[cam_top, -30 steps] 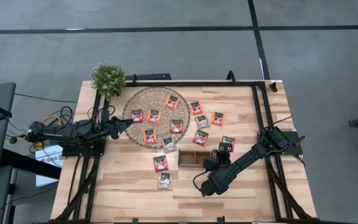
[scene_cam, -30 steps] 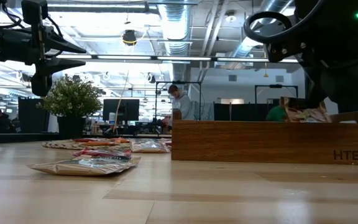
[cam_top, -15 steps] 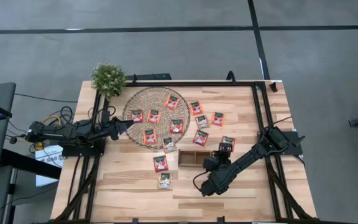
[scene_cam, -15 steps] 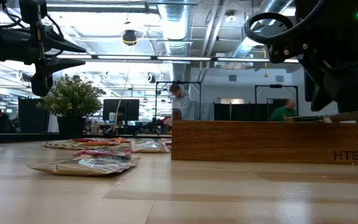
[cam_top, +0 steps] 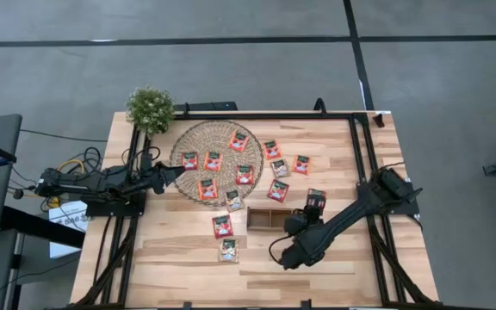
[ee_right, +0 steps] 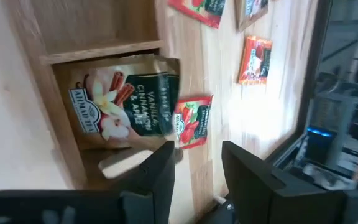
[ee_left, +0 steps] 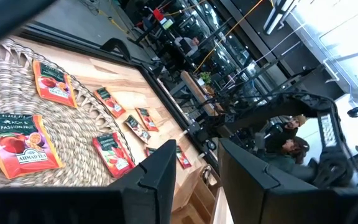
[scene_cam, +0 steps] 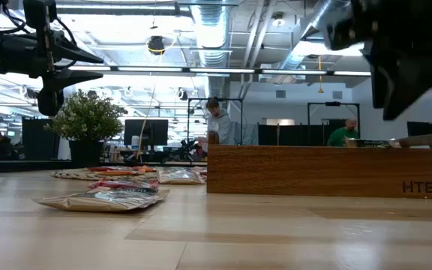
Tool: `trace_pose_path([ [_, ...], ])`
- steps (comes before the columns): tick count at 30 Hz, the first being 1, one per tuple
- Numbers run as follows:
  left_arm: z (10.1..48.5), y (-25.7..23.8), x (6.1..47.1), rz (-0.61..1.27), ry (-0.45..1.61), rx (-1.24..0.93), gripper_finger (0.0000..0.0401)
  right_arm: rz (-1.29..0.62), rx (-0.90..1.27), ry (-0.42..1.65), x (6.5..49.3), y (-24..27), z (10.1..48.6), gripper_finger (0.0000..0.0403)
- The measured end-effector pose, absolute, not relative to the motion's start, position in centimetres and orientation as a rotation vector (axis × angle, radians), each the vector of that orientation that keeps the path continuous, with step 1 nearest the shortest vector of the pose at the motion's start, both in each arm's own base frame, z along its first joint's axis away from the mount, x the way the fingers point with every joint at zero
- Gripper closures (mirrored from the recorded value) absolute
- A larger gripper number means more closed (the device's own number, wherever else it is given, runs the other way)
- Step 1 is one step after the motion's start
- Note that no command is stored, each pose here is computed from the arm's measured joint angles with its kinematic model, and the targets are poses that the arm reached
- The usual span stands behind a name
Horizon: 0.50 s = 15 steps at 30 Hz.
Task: Pick & Place Tea
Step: Put the bottom brown tea bag into the right slot of the wooden organizer
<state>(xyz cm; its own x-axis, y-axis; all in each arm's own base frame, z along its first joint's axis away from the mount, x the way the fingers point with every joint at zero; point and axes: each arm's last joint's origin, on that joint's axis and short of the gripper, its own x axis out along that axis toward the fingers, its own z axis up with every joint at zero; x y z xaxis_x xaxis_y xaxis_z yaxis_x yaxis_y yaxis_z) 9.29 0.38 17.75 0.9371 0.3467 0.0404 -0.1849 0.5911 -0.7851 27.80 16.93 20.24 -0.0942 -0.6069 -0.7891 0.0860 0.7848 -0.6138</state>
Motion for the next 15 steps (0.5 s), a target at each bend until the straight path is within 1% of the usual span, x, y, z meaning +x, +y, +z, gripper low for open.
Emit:
trace_pose_path([
  [6, 17.8, 0.4, 9.3, 0.312, -0.197, -0.887, 0.0291, -0.575, -0.297, 1.456, 26.2, 15.7, 25.0, 0.0289],
  [9, 17.8, 0.4, 9.3, 0.312, -0.197, -0.887, 0.0291, -0.581, -0.231, 1.403, 25.6, 14.9, 26.8, 0.0295],
  [12, 17.8, 0.4, 9.3, 0.312, -0.197, -0.887, 0.0291, -0.600, -0.196, 1.355, 25.5, 14.4, 27.6, 0.0302],
  [15, 17.8, 0.4, 9.3, 0.312, -0.197, -0.887, 0.0291, -0.596, -0.205, 1.373, 25.8, 14.0, 27.4, 0.0311],
])
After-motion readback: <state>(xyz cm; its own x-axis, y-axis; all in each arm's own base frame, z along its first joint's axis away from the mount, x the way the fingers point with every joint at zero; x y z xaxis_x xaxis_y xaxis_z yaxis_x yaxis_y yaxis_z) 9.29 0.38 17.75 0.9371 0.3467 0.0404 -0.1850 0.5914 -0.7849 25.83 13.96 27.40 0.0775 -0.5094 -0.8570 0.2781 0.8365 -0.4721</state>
